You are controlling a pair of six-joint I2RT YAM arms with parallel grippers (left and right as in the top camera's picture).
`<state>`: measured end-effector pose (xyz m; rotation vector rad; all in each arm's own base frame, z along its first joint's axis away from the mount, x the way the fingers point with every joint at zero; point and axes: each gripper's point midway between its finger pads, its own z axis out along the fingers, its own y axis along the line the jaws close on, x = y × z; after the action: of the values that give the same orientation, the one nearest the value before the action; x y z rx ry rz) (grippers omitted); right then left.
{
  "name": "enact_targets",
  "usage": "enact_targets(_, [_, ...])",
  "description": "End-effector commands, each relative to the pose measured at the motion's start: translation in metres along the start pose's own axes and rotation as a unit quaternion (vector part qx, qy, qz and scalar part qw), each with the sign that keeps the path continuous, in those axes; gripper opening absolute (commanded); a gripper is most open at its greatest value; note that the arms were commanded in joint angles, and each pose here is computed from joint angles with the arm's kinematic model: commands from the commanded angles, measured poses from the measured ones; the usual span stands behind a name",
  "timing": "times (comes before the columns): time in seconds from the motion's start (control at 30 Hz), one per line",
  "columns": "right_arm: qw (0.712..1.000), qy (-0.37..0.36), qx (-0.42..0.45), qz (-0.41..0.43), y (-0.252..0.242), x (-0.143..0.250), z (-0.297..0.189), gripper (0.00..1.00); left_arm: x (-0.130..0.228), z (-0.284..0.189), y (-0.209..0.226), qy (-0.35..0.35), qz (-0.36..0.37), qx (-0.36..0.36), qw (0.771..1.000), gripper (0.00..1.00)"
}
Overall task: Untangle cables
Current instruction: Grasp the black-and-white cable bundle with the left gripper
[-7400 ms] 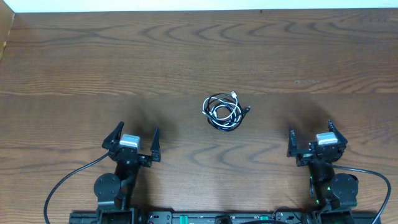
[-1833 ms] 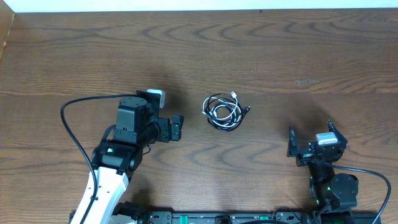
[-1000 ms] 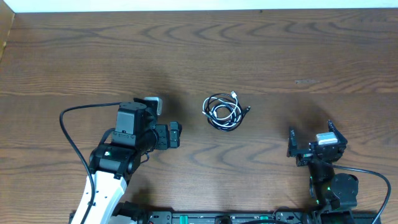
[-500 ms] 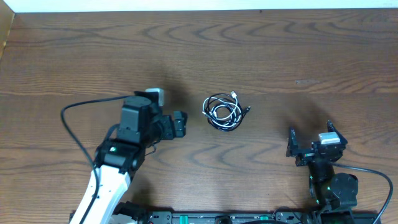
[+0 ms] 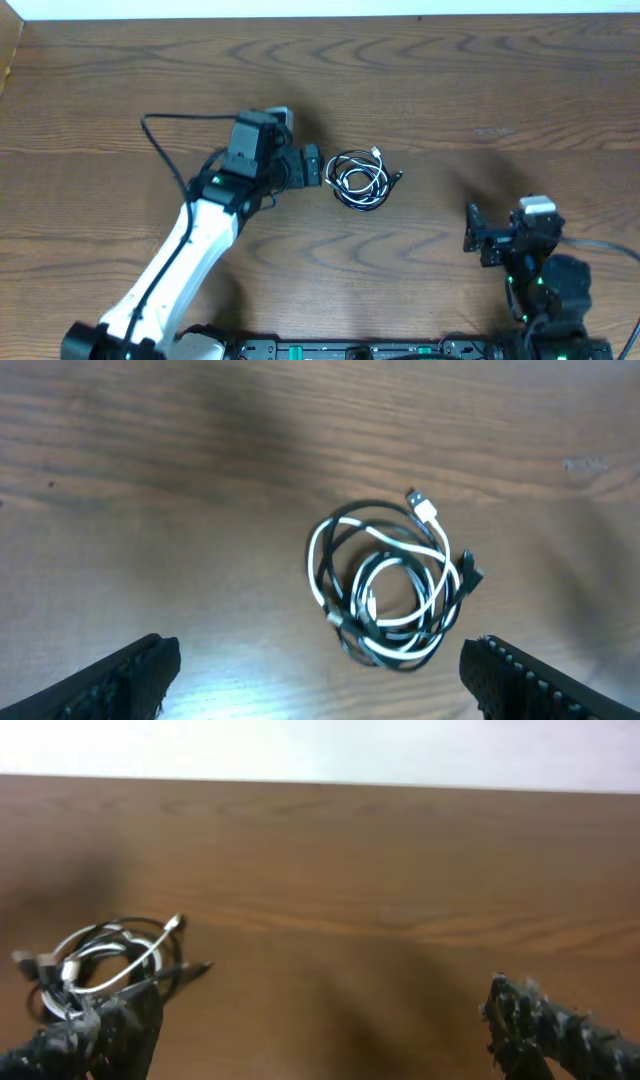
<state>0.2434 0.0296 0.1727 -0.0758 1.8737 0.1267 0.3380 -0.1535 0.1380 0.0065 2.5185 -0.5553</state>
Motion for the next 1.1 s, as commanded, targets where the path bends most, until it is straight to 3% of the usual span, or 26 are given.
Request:
enact_targets(0.0, [0.999,0.022,-0.033,0.012,0.011,-0.012,0.005,0.99,-0.016,0.007,-0.01,-0.003,0.013,0.005,1.0,0.94])
enact_targets(0.2, [0.995,0.094,-0.033,0.017,0.012,-0.008,0.019,0.99,-0.01,0.021,-0.03,0.015,0.118,0.018,0.993,0.94])
enact_targets(0.33, [0.992,0.111,-0.061,0.022,0.022,-0.006,0.026,0.99,0.01,0.041,-0.042,0.043,0.231,0.029,0.972,0.95])
enact_targets(0.43, [0.989,0.113,-0.087,0.025,0.031,-0.006,0.025,0.99,0.017,0.054,-0.047,0.052,0.273,0.036,0.96,0.95])
enact_targets(0.83, [0.985,0.117,-0.124,0.029,0.043,-0.005,0.022,0.99,0.026,0.099,-0.04,0.062,0.274,0.036,0.959,0.95])
enact_targets(1.07, [0.977,0.115,-0.174,0.034,0.06,-0.007,0.017,0.99,0.027,0.117,-0.038,0.06,0.241,0.035,0.968,0.88])
